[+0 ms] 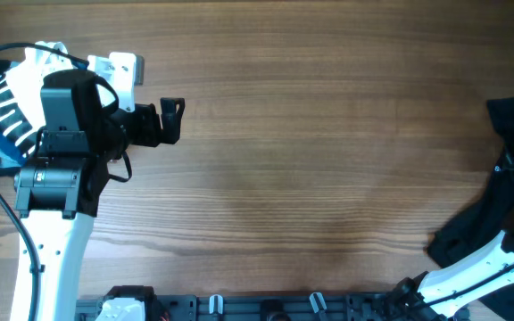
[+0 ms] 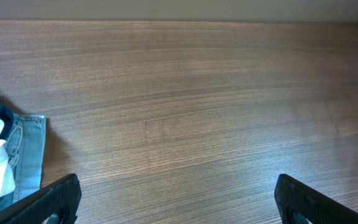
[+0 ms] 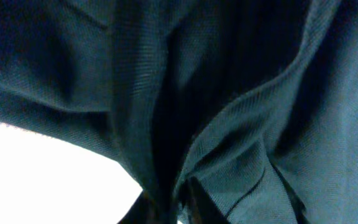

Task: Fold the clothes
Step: 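Reach the right gripper to the black t-shirt at the right edge and grasp it, then drag the black t-shirt leftward with the right gripper toward the left gripper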

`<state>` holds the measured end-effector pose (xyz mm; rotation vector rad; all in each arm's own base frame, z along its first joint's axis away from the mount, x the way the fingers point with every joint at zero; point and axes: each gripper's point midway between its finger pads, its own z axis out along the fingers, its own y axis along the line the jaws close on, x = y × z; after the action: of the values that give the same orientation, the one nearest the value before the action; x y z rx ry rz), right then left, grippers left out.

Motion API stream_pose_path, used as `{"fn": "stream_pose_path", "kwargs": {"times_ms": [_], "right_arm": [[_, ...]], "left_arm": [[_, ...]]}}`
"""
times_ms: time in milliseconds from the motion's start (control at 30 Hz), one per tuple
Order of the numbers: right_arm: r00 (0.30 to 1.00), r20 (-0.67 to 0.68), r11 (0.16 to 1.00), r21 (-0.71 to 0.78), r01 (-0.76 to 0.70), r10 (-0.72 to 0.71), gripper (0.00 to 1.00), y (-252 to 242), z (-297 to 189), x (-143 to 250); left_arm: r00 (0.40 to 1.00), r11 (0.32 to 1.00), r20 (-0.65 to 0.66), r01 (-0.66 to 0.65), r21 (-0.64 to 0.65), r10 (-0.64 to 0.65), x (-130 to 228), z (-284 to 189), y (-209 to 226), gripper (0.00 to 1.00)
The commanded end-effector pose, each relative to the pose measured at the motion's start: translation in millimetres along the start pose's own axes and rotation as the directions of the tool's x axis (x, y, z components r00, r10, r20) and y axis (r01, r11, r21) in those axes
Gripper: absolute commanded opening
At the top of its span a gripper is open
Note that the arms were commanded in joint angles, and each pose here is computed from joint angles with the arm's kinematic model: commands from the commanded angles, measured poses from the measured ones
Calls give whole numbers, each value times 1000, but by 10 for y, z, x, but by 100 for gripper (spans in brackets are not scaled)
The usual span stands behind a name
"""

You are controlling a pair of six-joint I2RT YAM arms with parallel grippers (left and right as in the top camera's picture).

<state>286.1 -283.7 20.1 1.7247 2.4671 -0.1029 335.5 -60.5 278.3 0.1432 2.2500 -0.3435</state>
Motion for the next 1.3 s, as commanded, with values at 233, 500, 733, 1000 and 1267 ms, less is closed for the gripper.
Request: {"fn": "stream_pose_path", "kwargs": {"times_ms": [233, 500, 733, 1000, 1267], "right_arm": [[868, 384, 734, -481, 479, -314, 4, 1305, -1979, 217], [606, 523, 330, -528, 782, -600, 4, 2248, -2771, 1986], [320, 500, 98, -420, 902, -804, 19, 2513, -2541, 3709], [438, 576, 334, -283, 899, -690, 57, 2445, -2746, 3322], [599, 572, 461, -385, 800, -561, 65, 2178, -3026, 2626]], "left_arm": [[999, 1000, 51, -10, 27, 9, -153, -53, -77, 100], [998, 1000, 58, -11, 27, 10, -169, -55, -78, 100], [998, 1000, 60, -13, 27, 11, -173, -64, -80, 100], [997, 999, 71, -26, 46, 23, -208, -32, -138, 100], [979, 983, -143, -129, 131, 147, 233, 722, -489, 100]]}}
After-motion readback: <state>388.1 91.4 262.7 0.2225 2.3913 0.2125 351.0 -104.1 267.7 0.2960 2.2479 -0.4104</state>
